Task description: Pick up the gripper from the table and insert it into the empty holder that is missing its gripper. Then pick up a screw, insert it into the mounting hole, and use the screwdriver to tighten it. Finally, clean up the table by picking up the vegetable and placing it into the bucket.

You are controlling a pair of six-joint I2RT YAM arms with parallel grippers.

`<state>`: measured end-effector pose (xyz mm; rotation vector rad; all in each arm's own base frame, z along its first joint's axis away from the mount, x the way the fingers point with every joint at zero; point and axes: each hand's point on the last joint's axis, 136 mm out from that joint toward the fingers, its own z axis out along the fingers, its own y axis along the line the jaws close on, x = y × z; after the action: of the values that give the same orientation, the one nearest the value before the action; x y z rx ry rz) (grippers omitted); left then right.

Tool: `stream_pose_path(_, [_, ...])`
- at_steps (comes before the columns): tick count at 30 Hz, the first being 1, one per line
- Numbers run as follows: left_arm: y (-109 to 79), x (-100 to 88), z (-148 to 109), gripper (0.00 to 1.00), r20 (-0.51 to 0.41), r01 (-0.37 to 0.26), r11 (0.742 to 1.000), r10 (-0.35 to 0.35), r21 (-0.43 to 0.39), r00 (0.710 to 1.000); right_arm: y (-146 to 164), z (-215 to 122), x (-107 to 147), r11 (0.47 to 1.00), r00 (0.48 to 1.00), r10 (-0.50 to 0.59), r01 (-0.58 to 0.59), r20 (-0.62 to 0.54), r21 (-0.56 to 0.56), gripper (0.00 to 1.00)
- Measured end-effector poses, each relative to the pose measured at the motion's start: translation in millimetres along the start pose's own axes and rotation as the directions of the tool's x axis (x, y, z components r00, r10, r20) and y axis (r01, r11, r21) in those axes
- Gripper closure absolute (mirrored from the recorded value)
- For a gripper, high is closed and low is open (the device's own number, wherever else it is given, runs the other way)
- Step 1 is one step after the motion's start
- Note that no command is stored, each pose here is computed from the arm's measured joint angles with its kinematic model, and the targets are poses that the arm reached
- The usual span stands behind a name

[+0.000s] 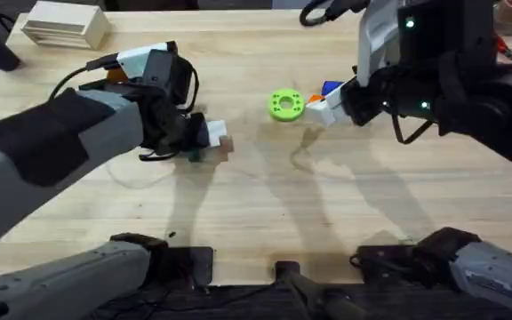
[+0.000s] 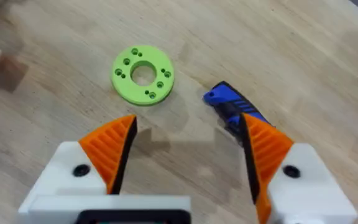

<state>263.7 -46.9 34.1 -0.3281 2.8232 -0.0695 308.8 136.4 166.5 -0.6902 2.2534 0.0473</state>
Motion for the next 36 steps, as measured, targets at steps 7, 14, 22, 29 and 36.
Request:
stream_pose_path(7, [0.3,6.3,-3,0.974,-0.038,0.002,1.000,-0.002,0.000,0.999,0,0,0,1.000,1.000,0.000,0.000,0.000,0.000,0.049])
stream_pose_path(14, [-11.0,-5.2,-60,0.982,-0.133,0.004,1.000,-0.003,0.008,0.991,0,0,0,1.000,1.000,0.000,0.000,0.001,0.000,0.050])
stream_pose_path(22, [-28.0,-114.7,-150,0.982,0.265,0.004,0.999,-0.014,0.036,0.964,0,0,-1,1.000,1.000,0.000,0.000,0.005,0.001,0.049])
stream_pose_path(29, [16.1,-160.2,-137,0.983,0.364,0.164,0.985,-0.136,-0.046,0.921,0,0,-1,1.000,1.000,0.001,-0.001,0.005,0.001,0.049])
stream_pose_path(36, [58.9,-169.7,-83,0.983,0.282,0.284,0.949,-0.237,-0.135,0.930,0,0,-1,1.000,1.000,0.000,0.000,0.006,0.001,0.050])
